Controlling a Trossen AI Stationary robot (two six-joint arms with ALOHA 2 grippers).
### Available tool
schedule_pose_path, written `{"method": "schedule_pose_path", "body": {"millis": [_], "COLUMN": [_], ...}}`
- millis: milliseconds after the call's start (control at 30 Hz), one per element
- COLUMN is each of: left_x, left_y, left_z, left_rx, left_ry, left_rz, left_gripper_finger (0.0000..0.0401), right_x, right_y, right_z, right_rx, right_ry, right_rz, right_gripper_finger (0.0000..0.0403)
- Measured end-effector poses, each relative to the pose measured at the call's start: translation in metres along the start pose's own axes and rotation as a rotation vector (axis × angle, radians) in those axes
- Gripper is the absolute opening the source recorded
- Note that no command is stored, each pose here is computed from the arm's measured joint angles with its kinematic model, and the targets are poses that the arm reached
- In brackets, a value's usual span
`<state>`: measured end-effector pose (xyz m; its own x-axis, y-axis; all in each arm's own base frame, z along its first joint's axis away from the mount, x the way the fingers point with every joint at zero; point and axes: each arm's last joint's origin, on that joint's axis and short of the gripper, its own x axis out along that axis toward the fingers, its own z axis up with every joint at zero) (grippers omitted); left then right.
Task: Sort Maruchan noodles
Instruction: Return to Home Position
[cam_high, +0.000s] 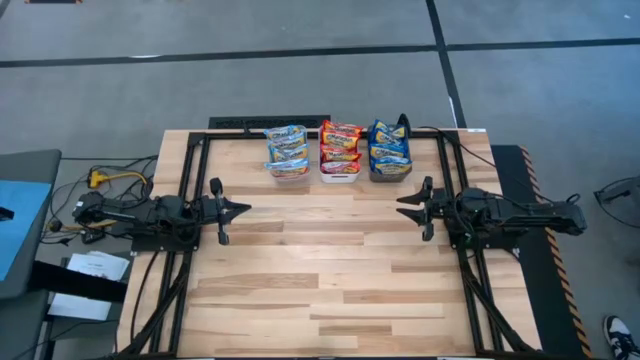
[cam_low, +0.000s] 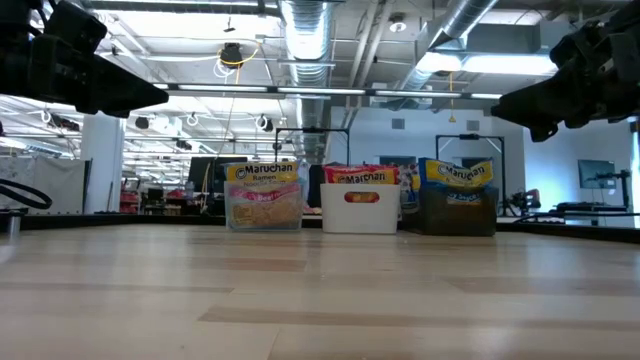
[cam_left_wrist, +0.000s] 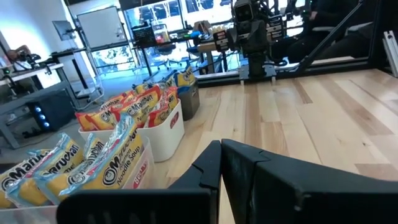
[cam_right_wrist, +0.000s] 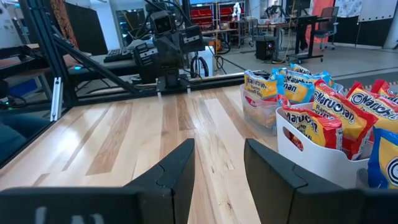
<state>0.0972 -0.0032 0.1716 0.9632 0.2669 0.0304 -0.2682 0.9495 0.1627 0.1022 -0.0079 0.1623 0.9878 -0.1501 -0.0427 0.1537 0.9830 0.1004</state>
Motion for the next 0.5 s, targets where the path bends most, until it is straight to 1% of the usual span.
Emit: {"method": "schedule_pose_path", "body": {"millis": [500], "left_x": [0.0000], "left_y": [0.0001], "left_z": [0.0000], "left_rx": [0.000], "left_ry": [0.000], "left_rz": [0.001], "left_gripper_finger": [0.0000], "right_x": [0.0000], "right_y": [0.0000], "right_z": [0.0000], "right_rx": [0.000], "right_ry": [0.000], "right_rz": [0.000], "right_gripper_finger": [0.0163]}}
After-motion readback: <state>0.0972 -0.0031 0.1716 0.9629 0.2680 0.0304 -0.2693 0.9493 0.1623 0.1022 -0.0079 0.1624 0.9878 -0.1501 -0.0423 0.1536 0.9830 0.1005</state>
